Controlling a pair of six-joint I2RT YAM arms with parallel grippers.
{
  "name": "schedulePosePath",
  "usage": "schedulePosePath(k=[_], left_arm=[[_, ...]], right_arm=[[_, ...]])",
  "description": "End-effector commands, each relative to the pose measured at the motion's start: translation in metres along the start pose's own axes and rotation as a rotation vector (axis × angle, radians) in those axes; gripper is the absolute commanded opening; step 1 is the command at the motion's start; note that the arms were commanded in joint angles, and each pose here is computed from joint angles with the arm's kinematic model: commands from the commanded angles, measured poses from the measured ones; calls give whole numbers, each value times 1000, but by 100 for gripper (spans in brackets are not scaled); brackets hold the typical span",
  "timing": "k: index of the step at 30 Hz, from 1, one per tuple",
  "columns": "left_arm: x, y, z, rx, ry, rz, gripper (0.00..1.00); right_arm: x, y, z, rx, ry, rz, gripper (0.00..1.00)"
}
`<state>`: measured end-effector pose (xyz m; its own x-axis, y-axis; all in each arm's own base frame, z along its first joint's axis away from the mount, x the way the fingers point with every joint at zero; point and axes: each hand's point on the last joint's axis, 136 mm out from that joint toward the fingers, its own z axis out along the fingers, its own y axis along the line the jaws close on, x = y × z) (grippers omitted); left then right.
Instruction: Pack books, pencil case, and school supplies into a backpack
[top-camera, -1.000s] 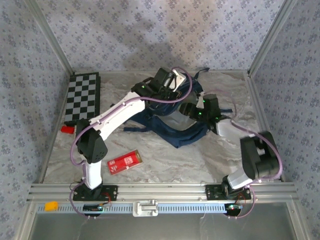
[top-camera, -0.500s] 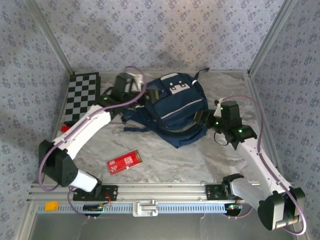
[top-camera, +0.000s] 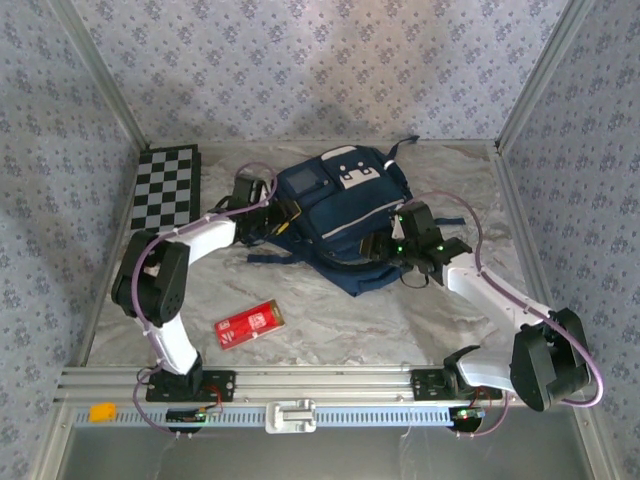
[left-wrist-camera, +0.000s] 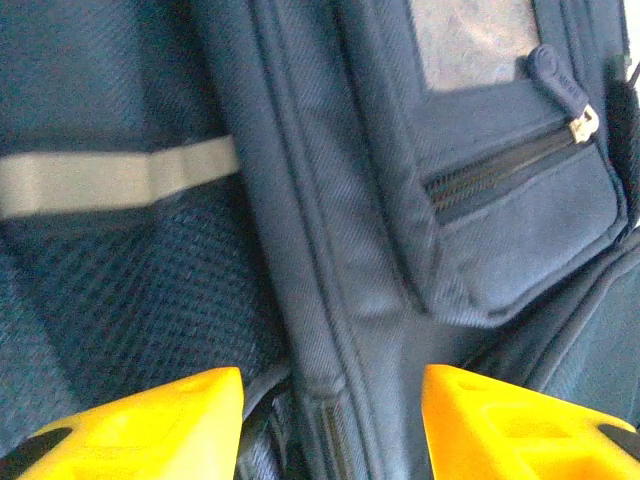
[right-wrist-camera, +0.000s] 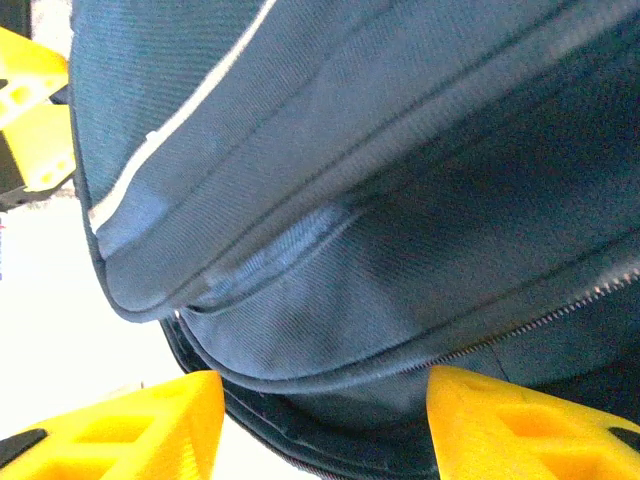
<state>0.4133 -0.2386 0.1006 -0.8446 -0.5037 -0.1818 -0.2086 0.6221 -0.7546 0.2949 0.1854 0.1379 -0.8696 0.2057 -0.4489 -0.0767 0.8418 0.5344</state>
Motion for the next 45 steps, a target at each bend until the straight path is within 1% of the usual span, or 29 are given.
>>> schedulePosePath(k=[1, 4, 8, 11, 12, 15, 17, 19, 22, 26, 29, 33, 36, 40, 41, 43, 45], left_arm=[[-8, -24, 15, 91, -16, -24, 47], [-2, -30, 27, 103, -4, -9, 43], [8, -30, 38, 75, 12, 0, 42], [9, -25, 45, 46, 8, -20, 40], [9, -26, 46, 50, 8, -28, 38], [10, -35, 46, 58, -1, -28, 24], [14, -41, 43, 48, 4, -22, 13], [22, -51, 41, 63, 14, -15, 8], [35, -60, 34, 89, 20, -42, 0], [64, -70, 28, 93, 33, -67, 0], [73, -70, 24, 71, 20, -75, 0], [71, -66, 18, 50, -14, -85, 0], [72, -65, 19, 50, -17, -93, 0], [75, -71, 16, 62, -25, -89, 0], [75, -73, 15, 64, -27, -89, 0], [76, -76, 13, 72, -31, -91, 0], [78, -78, 9, 77, -34, -90, 0]], right_arm=[[-6, -5, 4, 9, -25, 12, 56], [-6, -10, 6, 13, -31, 20, 56], [-12, -14, 7, 11, -55, 28, 56], [-16, -21, 10, 26, -61, 36, 56], [-18, -24, 11, 30, -64, 39, 56], [-29, -30, 10, 36, -87, 33, 55], [-35, -37, 9, 63, -103, 27, 56], [-45, -41, 7, 62, -117, 29, 57], [-62, -46, 7, 76, -141, 7, 59], [-88, -56, 6, 133, -163, -24, 65], [-91, -55, -1, 167, -161, -41, 71], [-74, -57, -22, 270, -150, -58, 76], [-53, -54, -40, 339, -149, -47, 77], [-24, -33, -51, 360, -139, -119, 76], [-12, -30, -53, 372, -115, -125, 75], [2, -21, -52, 373, -95, -132, 73], [11, -11, -49, 380, -111, -131, 72]])
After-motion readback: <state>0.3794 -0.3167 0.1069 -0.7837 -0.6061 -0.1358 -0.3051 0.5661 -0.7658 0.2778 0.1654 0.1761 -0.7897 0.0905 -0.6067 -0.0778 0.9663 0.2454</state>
